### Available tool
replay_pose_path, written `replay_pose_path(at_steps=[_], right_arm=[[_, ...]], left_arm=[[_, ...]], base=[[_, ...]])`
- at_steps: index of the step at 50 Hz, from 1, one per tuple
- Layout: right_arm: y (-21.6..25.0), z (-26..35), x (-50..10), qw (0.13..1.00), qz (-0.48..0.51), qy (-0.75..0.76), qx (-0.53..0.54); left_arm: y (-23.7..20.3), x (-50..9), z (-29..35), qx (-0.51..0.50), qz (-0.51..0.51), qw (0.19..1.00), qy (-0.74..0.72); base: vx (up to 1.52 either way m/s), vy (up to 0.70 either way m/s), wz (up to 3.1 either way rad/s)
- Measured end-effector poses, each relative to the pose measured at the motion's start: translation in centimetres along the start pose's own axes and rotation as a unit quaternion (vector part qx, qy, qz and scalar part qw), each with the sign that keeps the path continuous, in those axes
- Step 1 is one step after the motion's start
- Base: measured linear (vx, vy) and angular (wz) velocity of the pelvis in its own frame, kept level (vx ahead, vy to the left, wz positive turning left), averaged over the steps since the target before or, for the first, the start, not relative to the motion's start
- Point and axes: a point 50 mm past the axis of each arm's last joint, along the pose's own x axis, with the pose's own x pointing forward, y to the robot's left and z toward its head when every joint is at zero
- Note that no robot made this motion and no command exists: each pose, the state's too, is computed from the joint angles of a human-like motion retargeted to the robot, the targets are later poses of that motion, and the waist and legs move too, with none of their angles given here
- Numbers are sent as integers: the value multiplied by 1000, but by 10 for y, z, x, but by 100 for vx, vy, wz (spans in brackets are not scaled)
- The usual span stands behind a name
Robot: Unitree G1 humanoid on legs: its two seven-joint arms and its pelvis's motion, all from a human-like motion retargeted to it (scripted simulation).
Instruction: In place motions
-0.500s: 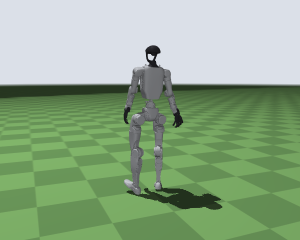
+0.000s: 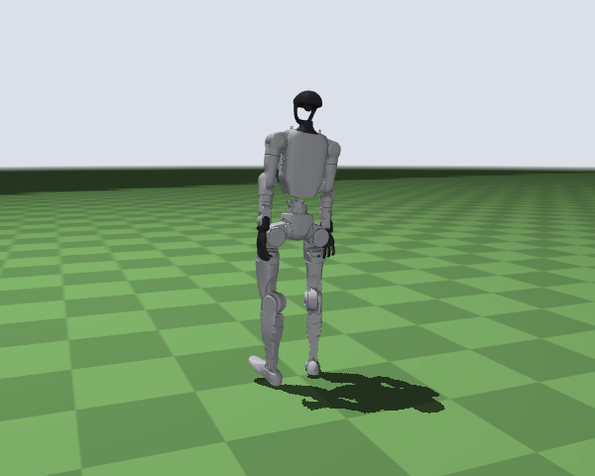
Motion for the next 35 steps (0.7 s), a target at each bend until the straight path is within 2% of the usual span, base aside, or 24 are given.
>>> replay_pose_path(at_steps=[3, 7, 11, 14, 17, 20, 24, 29, 32, 35], right_arm=[[-18, 77, -27, 989, -19, -118, -85], [-24, 156, -75, 951, -21, -262, -163], [-22, 194, -111, 911, -26, -349, -218], [-21, 200, -120, 895, -41, -371, -243], [-22, 185, -106, 902, -56, -351, -244], [-25, 147, -74, 931, -58, -287, -217], [-13, 67, -20, 982, -34, -151, -109], [34, -60, 15, 992, 34, 75, 99], [62, -126, 14, 963, 68, 172, 198], [79, -163, 12, 944, 48, 200, 257]], left_arm=[[7, 1, -92, -44, 0, 986, 161], [14, -11, -165, -39, -26, 972, 231], [16, -19, -192, -49, -39, 961, 269], [22, -17, -181, -41, -36, 960, 274], [35, -6, -130, 12, -14, 975, 220], [37, 0, -51, 48, 8, 991, 124], [12, -19, 73, 36, -11, 998, -51], [-33, -96, 218, 50, -65, 946, -314], [-42, -157, 276, 85, -66, 882, -458], [-35, -206, 307, 103, -50, 820, -561]], base=[[2, -1, -44], [1, 1, -22], [0, 0, 0], [-1, -6, 24], [1, -5, 31], [-2, -1, 38], [-4, 1, 30], [0, 0, -5], [3, 1, -26], [2, 1, -21]])
